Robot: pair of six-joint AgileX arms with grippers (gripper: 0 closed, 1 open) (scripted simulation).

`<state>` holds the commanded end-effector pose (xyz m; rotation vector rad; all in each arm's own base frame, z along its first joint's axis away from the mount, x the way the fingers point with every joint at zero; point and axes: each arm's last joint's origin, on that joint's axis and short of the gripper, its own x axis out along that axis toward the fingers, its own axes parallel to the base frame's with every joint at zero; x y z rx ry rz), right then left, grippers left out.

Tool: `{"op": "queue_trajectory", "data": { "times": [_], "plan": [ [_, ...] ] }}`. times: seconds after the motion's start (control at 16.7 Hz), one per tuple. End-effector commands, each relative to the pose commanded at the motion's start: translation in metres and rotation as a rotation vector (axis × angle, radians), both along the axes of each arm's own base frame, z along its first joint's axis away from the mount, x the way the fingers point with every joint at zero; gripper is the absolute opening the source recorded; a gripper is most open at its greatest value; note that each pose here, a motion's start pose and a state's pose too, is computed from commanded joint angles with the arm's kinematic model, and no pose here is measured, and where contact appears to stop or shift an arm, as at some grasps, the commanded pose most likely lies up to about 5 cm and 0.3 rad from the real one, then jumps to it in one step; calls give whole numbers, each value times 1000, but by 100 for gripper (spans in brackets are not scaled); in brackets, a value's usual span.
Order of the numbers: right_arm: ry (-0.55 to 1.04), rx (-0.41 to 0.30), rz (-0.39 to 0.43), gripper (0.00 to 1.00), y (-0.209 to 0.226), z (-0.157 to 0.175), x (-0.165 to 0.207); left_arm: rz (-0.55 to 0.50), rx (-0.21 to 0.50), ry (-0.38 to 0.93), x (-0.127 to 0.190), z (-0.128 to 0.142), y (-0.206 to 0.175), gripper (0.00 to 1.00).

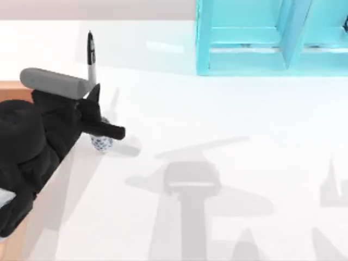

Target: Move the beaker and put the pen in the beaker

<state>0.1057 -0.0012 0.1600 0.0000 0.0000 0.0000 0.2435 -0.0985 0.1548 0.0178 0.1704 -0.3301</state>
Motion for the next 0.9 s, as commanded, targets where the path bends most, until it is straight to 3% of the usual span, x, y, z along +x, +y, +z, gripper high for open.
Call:
{"op": "queue_trajectory", "data": {
  "times": [0.36,0.9],
  "plan": [
    [0,0,0,100,0,0,0,-8,-82,-272,-41,17,22,0],
    [0,0,0,100,0,0,0,-12,-99,-314,-36,23,20,0]
  ]
}}
